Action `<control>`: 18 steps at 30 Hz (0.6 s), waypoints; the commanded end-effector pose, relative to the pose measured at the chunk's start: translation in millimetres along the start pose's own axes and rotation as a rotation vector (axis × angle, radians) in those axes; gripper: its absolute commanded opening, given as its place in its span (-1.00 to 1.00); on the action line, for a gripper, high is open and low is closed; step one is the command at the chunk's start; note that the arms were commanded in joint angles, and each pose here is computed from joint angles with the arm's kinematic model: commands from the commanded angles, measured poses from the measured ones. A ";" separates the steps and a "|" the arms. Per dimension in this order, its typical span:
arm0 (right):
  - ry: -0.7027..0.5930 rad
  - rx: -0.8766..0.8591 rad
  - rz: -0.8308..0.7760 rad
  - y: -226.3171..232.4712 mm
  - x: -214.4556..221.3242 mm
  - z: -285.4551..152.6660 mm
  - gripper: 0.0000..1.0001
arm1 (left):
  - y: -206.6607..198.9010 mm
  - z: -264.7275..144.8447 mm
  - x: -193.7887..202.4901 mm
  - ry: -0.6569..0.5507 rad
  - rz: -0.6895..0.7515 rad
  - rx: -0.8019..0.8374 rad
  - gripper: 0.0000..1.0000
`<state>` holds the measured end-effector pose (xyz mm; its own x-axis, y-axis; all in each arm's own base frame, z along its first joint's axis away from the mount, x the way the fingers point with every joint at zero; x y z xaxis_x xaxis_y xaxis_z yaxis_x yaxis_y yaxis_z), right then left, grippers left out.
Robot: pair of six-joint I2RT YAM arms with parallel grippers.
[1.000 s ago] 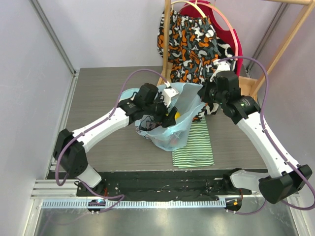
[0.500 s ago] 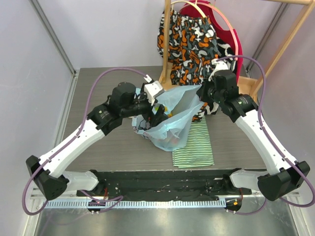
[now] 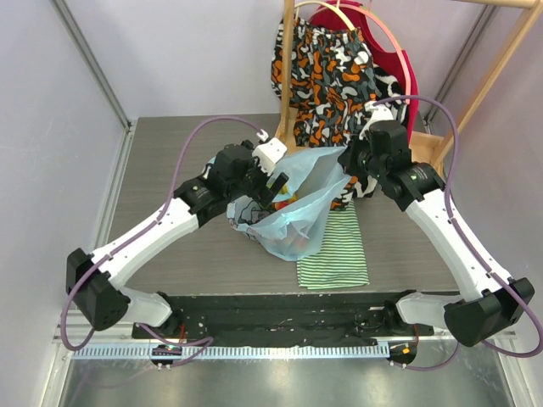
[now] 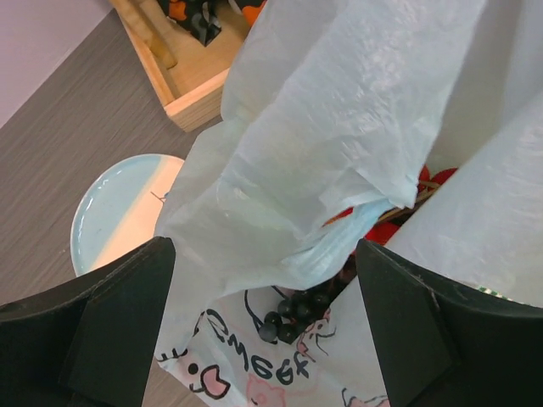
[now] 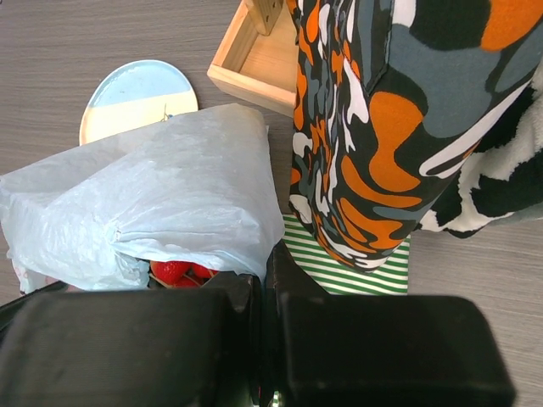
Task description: Place the fruits into the plastic bag
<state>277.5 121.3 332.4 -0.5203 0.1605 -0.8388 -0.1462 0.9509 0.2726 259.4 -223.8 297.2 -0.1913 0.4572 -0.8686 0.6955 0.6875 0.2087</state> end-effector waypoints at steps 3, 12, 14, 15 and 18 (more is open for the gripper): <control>-0.097 -0.051 0.014 10.5 -24.5 -5.9 -0.95 | 9.3 24.9 -17.8 -0.093 0.009 -0.079 0.52; -0.136 -0.183 0.013 22.6 -34.6 -42.9 0.37 | 23.5 37.3 -37.3 -0.097 -0.127 -0.026 -1.00; -0.134 -0.267 0.007 29.8 -34.8 -55.1 0.54 | 34.0 38.0 -37.6 -0.100 -0.222 0.001 -1.00; -0.137 -0.305 0.007 32.8 -34.6 -63.4 0.63 | 36.1 39.6 -35.0 -0.085 -0.250 0.017 -1.00; -0.073 -0.466 0.010 44.8 -23.8 -76.7 0.73 | 45.3 39.1 -34.1 -0.089 -0.354 0.075 -1.00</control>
<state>249.3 128.6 367.4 -0.4848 0.1876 -0.8543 -0.3134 0.8746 0.3699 319.3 -232.0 301.7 -0.3038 0.2889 -0.9079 0.6344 0.7723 0.0335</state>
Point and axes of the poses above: each gripper's point midway between its finger pads, its own z axis out along the fingers, its own y axis along the line the jaws close on, x = y × z, the point moved 8 cm from there along -z, back along the fingers, and after that the axes turned 1 degree about z, right-handed, at the moved point
